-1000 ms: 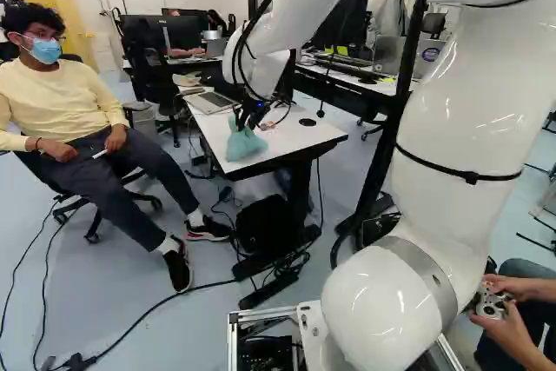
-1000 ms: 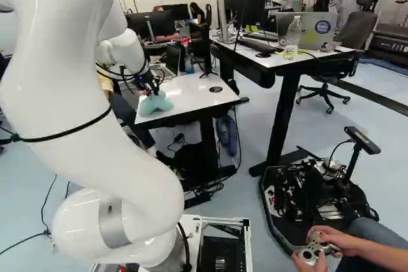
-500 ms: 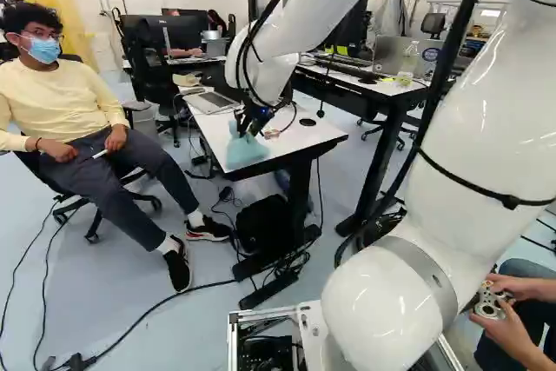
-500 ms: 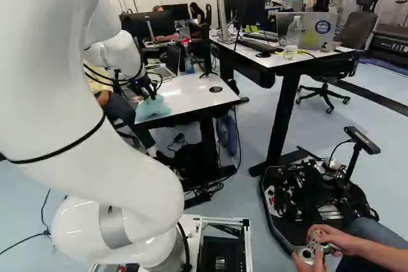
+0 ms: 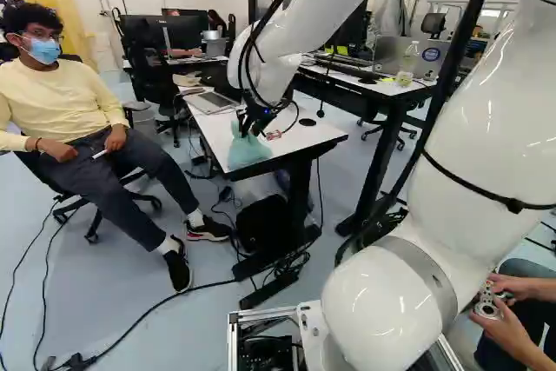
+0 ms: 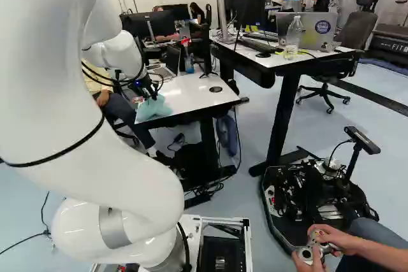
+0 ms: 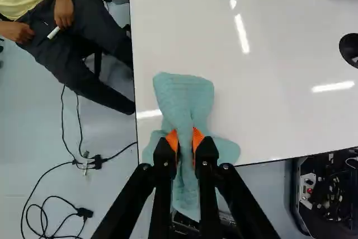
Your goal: Clean the table with the green towel
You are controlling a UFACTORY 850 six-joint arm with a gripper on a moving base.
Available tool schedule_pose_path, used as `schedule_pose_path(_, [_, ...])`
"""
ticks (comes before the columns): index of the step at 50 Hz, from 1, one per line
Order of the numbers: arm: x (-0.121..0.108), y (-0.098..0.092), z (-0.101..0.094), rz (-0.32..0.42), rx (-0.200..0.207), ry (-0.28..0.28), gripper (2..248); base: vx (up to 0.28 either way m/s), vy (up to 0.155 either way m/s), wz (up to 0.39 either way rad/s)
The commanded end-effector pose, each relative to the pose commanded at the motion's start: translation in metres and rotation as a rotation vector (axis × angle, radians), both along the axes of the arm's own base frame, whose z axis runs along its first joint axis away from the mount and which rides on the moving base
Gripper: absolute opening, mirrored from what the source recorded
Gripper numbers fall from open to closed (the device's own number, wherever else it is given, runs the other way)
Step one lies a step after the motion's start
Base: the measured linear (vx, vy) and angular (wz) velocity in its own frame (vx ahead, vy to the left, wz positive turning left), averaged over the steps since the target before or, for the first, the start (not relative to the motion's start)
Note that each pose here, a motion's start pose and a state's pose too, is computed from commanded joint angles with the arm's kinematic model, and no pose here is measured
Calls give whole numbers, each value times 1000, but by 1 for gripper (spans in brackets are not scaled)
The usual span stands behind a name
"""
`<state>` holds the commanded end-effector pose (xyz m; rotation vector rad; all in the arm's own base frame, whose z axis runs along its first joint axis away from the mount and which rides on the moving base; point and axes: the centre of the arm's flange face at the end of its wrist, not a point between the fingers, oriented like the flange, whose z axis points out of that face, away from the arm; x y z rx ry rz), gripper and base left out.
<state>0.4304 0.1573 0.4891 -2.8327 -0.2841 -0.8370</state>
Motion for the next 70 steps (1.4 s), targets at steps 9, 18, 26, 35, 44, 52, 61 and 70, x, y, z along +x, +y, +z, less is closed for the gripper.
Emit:
schedule_pose_path(9, [14, -5, 5, -19, 4, -10, 50, 0, 0, 0])
schedule_pose_path(18, [21, -17, 15, -49, 10, -31, 50, 0, 0, 0])
schedule_pose_path(26, [22, -31, 25, -78, 16, -51, 50, 0, 0, 0])
schedule_pose_path(35, [23, -47, 36, -112, 22, -73, 50, 0, 0, 0])
schedule_pose_path(44, [26, -62, 44, -145, 25, -90, 50, 0, 0, 0])
schedule_pose_path(52, [32, -76, 45, -175, 24, -93, 50, 0, 0, 0])
schedule_pose_path(61, [39, -90, 45, -208, 23, -94, 50, 0, 0, 0])
schedule_pose_path(70, [47, -105, 45, -241, 21, -94, 50, 0, 0, 0])
